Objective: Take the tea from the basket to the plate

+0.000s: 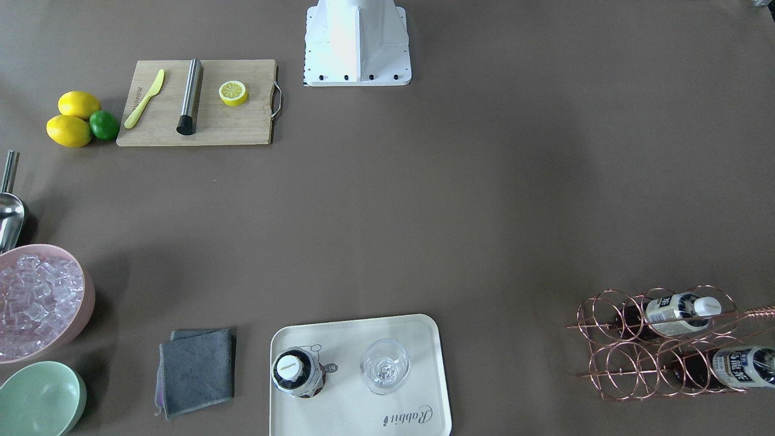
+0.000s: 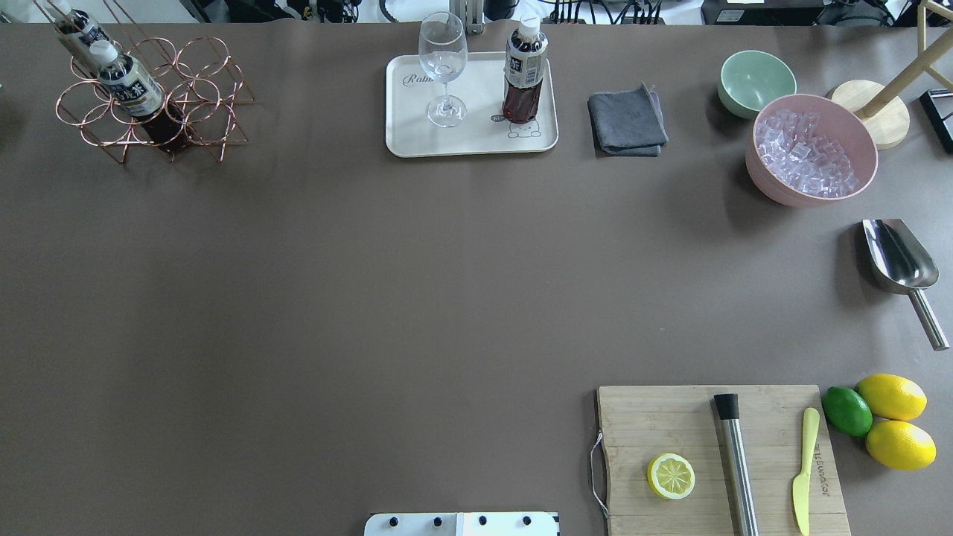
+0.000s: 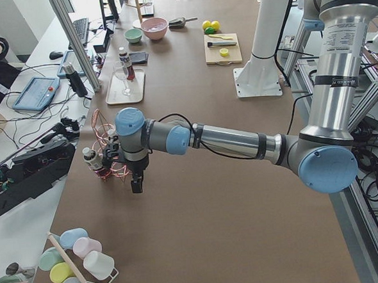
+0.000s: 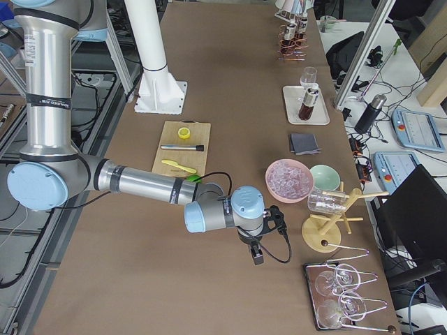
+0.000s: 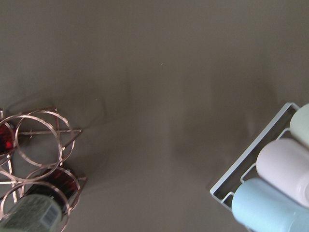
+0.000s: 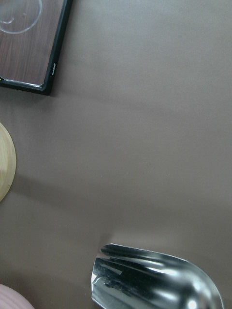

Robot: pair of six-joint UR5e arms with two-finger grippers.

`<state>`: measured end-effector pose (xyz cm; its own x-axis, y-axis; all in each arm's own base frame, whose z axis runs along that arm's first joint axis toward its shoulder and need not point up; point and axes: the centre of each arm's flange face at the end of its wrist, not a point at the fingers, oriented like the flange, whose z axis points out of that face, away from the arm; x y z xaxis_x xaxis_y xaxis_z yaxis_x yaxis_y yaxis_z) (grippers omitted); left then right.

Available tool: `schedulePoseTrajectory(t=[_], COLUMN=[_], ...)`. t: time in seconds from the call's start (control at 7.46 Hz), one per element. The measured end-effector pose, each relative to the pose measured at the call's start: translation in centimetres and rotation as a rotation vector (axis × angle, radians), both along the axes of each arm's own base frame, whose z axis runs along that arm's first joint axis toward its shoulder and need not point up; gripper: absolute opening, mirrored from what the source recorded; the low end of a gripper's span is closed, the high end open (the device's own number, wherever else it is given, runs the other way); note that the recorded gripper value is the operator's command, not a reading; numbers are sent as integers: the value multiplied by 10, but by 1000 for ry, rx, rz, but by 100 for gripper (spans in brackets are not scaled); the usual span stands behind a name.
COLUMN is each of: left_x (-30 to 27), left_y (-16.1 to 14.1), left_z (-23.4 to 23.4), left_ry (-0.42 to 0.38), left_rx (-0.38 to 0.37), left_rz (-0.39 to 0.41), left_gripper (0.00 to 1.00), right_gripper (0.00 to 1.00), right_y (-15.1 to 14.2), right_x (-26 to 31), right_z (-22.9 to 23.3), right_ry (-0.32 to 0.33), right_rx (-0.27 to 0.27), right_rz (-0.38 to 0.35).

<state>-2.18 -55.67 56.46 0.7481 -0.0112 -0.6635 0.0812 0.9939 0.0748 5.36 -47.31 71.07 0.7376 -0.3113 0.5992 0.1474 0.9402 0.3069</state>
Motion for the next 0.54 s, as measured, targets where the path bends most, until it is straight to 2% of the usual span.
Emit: schedulePoseTrajectory(t=[0.27, 0.54], left_x=[-7, -9], left_y=[29, 42], left_z=[24, 41], left_ry=[-5, -11], left_rx=[-61, -68], left_rz=[-3, 25], left_gripper=[98, 98], right_gripper=[100, 100], right_y=[-1, 9], right_x=[-4, -7], right_z=[-2, 7], right_ry=[1, 2], right_rx=[5, 18], right_rz=[-8, -15])
